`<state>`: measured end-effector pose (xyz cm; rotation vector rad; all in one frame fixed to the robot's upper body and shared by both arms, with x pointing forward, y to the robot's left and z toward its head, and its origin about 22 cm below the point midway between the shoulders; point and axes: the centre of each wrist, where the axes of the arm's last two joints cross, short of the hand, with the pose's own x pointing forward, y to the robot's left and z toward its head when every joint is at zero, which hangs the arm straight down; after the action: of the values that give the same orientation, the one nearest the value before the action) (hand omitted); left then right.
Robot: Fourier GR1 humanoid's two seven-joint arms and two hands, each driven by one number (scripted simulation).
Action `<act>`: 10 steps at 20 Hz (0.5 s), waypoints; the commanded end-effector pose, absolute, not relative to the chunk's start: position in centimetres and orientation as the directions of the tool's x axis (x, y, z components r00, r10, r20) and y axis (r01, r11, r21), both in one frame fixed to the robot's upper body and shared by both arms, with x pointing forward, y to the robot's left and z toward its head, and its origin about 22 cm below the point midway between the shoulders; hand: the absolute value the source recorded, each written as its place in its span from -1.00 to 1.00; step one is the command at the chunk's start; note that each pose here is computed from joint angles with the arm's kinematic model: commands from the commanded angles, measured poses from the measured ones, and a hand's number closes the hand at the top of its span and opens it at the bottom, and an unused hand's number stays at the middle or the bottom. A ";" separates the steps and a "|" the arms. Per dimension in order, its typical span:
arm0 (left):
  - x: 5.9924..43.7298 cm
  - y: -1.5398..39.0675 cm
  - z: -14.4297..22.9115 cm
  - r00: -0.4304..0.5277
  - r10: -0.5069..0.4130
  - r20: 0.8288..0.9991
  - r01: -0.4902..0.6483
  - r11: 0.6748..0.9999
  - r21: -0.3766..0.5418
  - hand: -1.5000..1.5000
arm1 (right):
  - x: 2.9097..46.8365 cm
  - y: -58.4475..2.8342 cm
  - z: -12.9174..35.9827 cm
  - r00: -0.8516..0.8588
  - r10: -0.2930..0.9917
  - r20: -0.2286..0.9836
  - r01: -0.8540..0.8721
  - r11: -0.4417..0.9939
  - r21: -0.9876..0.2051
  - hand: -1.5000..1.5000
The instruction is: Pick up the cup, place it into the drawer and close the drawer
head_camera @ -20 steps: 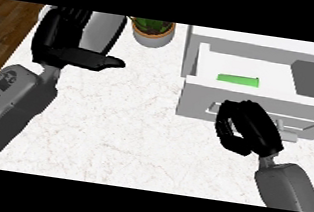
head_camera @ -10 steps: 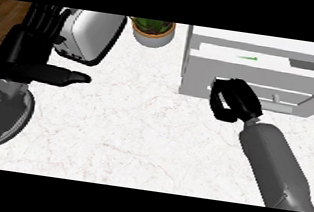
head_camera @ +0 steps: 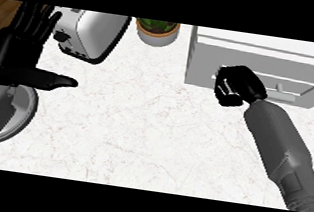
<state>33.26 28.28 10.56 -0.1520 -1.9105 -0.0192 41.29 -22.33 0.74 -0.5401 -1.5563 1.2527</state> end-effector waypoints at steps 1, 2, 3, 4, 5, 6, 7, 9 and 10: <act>33.9 27.5 11.3 -0.356 0.115 0.927 0.153 0.986 -0.063 -1.00 | 43.4 -25.4 4.1 -0.297 0.852 0.432 -0.232 0.375 -0.898 1.00; 33.5 27.5 11.1 -0.340 0.121 0.933 0.160 0.985 -0.070 -1.00 | 43.3 -24.8 3.5 -0.281 0.854 0.439 -0.236 0.381 -0.894 1.00; 33.0 27.8 9.7 -0.321 0.131 0.938 0.160 0.984 -0.083 -1.00 | 43.5 -25.9 4.3 -0.273 0.855 0.442 -0.249 0.381 -0.891 1.00; 33.1 28.6 9.9 -0.321 0.120 0.939 0.158 0.985 -0.071 -1.00 | 43.9 -25.2 5.0 -0.282 0.850 0.446 -0.236 0.389 -0.891 1.00; 32.9 27.2 9.9 -0.323 0.133 0.937 0.187 0.979 -0.075 -1.00 | 43.0 -27.4 3.8 -0.269 0.850 0.452 -0.231 0.399 -0.887 1.00; 32.8 28.0 9.2 -0.313 0.144 0.939 0.180 0.979 -0.090 -1.00 | 43.8 -26.4 5.1 -0.275 0.841 0.465 -0.223 0.415 -0.882 1.00; 33.0 27.9 9.5 -0.324 0.137 0.936 0.188 0.979 -0.078 -1.00 | 43.7 -26.4 4.8 -0.261 0.846 0.466 -0.224 0.416 -0.881 1.00; 32.9 28.0 9.2 -0.325 0.138 0.936 0.184 0.980 -0.080 -1.00 | 43.2 -27.4 4.2 -0.265 0.834 0.484 -0.224 0.435 -0.872 1.00; 33.1 27.4 10.0 -0.332 0.147 0.932 0.200 0.976 -0.083 -1.00 | 43.1 -27.9 4.2 -0.273 0.824 0.497 -0.214 0.452 -0.866 1.00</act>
<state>33.10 27.75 9.85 -0.2234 -1.9115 -0.0444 41.73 -24.31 0.92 -0.3885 -1.5601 1.2384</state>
